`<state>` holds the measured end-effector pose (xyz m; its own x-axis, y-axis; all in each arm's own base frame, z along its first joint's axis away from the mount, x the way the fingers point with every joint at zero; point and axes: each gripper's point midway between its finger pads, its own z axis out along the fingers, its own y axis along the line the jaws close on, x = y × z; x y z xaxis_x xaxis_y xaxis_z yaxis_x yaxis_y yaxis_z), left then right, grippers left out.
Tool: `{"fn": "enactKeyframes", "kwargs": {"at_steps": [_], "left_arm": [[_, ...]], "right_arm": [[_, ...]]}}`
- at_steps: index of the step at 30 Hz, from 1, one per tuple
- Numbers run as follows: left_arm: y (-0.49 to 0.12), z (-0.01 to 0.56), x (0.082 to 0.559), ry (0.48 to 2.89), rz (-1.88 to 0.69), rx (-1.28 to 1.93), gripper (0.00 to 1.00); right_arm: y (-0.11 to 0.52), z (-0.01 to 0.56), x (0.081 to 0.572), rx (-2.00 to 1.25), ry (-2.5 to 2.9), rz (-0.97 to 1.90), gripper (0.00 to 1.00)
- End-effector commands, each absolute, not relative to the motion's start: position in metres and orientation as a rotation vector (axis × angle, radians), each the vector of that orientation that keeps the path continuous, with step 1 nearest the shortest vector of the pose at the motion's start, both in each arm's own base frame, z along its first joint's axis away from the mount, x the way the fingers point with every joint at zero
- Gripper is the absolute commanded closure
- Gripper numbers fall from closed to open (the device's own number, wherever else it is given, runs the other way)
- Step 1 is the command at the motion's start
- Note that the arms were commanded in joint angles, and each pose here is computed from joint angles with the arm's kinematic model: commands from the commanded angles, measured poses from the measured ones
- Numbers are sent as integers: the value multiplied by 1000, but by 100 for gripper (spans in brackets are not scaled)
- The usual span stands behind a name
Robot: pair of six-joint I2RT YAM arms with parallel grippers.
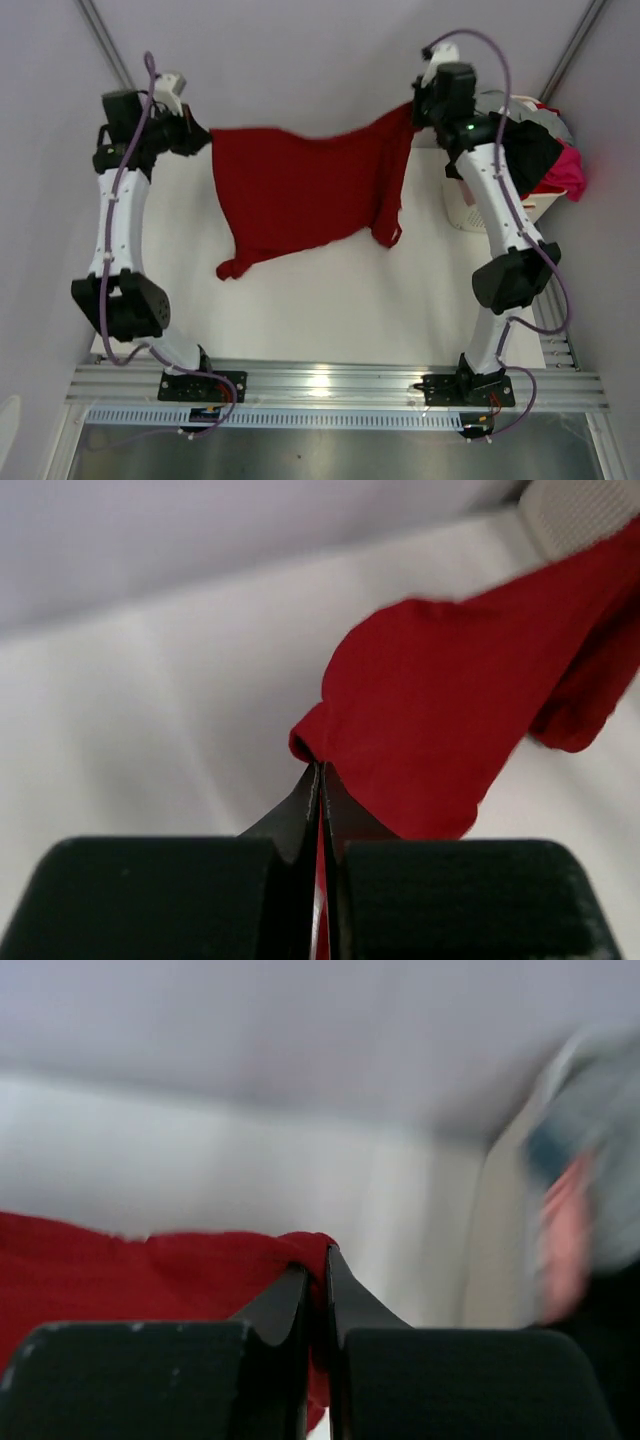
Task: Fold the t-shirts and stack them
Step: Flatten out the tshirt
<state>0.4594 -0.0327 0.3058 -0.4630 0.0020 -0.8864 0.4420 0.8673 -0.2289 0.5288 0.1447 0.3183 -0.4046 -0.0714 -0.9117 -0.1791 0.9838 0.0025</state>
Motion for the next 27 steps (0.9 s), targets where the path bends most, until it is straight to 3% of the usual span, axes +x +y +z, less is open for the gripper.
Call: {"fn": "enactKeyframes", "kwargs": {"at_steps": [1, 8, 21, 27], "left_arm": [[-43, 456, 417, 1642, -391, 442, 100], [-35, 526, 371, 1479, -233, 453, 100], [1, 559, 326, 1445, -108, 273, 100], [-19, 578, 273, 1379, -130, 297, 100]], "right_arm": [[124, 460, 513, -258, 1661, 103, 100], [94, 560, 486, -304, 1394, 8, 100], [71, 615, 419, -287, 1277, -39, 100], [75, 651, 350, -310, 1184, -103, 100]]}}
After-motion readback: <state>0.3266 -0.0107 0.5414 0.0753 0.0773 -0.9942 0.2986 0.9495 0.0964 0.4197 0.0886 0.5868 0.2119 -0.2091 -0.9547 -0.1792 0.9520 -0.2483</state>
